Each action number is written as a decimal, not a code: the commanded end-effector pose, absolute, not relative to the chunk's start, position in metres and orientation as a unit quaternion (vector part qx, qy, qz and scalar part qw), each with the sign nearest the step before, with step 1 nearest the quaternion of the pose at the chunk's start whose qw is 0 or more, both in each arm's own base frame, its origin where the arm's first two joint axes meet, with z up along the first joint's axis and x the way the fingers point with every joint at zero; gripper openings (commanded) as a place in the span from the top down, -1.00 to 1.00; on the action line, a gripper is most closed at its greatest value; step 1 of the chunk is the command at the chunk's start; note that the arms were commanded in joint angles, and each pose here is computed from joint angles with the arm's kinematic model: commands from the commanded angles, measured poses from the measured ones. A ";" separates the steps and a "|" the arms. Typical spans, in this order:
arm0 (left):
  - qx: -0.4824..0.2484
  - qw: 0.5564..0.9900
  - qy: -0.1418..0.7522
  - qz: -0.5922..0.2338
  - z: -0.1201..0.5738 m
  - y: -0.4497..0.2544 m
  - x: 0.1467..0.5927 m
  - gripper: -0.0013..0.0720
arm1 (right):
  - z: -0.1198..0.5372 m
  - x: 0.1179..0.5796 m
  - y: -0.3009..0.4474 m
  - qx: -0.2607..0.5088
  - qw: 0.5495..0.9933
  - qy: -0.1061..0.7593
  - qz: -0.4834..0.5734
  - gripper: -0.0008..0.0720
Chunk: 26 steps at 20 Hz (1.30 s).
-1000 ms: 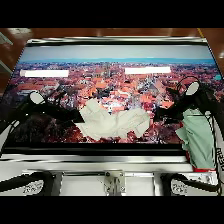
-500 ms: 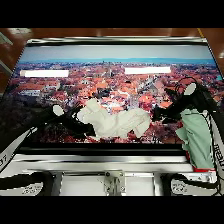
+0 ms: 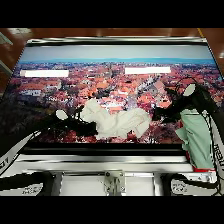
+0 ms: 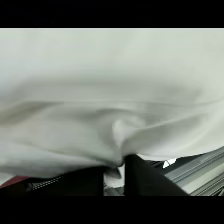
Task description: Fold the shirts.
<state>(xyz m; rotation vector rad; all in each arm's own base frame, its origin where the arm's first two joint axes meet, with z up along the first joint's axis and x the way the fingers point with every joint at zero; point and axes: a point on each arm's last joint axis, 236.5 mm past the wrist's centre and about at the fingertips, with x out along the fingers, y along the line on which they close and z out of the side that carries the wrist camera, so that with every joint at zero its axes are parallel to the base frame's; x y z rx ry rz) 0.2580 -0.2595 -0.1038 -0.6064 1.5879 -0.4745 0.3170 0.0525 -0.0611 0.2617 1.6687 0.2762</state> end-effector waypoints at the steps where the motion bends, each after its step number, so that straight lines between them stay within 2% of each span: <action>1: -0.256 0.636 0.691 -0.229 -0.101 -0.267 0.254 0.85 | -0.076 0.310 0.053 0.123 0.652 0.740 0.115 -0.89; 5: -0.243 0.635 0.688 -0.256 -0.088 -0.268 0.248 0.85 | -0.103 0.296 0.067 0.158 0.623 0.757 0.120 -0.89; 9: -0.243 0.650 0.667 -0.270 -0.069 -0.269 0.253 0.85 | -0.107 0.327 0.107 0.260 0.631 0.716 0.149 -0.89; 12: -0.243 0.661 0.653 -0.279 -0.056 -0.271 0.256 0.85 | -0.114 0.337 0.120 0.305 0.621 0.707 0.148 -0.88; 13: -0.242 0.664 0.649 -0.282 -0.053 -0.271 0.258 0.85 | -0.115 0.339 0.122 0.312 0.619 0.705 0.149 -0.49; 14: -0.241 0.669 0.644 -0.283 -0.049 -0.270 0.261 0.85 | -0.113 0.341 0.124 0.313 0.623 0.700 0.156 0.43; 15: -0.239 0.676 0.637 -0.282 -0.045 -0.266 0.266 0.85 | -0.109 0.343 0.126 0.312 0.625 0.696 0.165 0.75; 16: -0.225 0.691 0.628 -0.280 -0.041 -0.257 0.274 0.85 | -0.100 0.344 0.128 0.301 0.635 0.687 0.186 0.78; 19: -0.164 0.748 0.581 -0.275 -0.003 -0.219 0.305 0.85 | -0.044 0.359 0.130 0.229 0.690 0.633 0.267 0.78; 21: -0.122 0.800 0.520 -0.274 0.063 -0.190 0.332 0.86 | 0.024 0.377 0.126 0.165 0.752 0.564 0.299 0.78; 24: -0.070 0.903 0.341 -0.252 0.233 -0.141 0.357 0.85 | 0.170 0.393 0.118 0.067 0.855 0.410 0.310 0.78; 26: -0.045 0.954 0.195 -0.225 0.358 -0.112 0.337 0.85 | 0.263 0.377 0.109 0.006 0.905 0.309 0.293 0.78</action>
